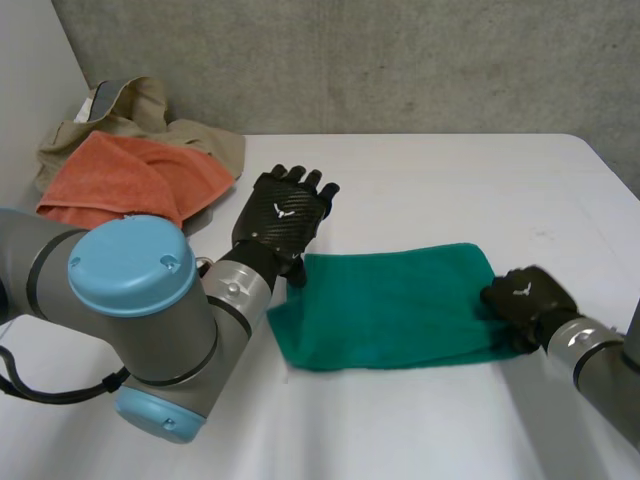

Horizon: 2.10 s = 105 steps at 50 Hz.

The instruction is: Fold the laundry.

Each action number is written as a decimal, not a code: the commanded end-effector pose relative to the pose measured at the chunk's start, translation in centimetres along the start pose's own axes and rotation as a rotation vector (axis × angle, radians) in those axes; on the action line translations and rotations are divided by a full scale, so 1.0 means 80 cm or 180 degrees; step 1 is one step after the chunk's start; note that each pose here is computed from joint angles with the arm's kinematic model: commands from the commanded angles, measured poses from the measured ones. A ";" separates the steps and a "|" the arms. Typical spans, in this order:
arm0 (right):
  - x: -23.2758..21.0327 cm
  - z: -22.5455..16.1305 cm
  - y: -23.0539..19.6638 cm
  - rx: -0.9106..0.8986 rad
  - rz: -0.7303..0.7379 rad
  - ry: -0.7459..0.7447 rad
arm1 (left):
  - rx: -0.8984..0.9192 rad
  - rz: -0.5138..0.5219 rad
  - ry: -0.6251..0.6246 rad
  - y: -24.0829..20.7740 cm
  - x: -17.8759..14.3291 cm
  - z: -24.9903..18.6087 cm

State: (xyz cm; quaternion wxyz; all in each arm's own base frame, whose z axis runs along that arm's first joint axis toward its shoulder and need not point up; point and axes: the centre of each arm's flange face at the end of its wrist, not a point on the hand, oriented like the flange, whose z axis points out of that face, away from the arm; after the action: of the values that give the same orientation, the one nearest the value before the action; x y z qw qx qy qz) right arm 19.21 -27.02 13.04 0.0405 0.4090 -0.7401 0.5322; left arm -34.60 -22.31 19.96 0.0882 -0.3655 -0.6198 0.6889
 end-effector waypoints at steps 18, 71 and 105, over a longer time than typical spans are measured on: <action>-0.218 -0.052 -0.121 0.1969 -0.1260 -0.1360 | -0.0262 -0.0034 -0.0416 0.019 -0.056 -0.020; -0.107 0.033 -0.079 0.0140 0.0902 -0.0936 | -0.1398 0.0110 0.0021 0.081 0.064 -0.024; -0.088 -0.017 -0.040 0.0039 0.2187 -0.0834 | 0.0183 -0.0836 0.1618 -0.063 0.004 0.000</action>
State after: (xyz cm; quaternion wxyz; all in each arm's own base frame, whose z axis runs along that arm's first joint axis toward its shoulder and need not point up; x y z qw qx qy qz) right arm 24.42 -22.68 13.53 -0.1809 0.2042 -0.8305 0.4856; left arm -36.57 -20.94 24.63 0.3137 -0.4552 -0.5873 0.5912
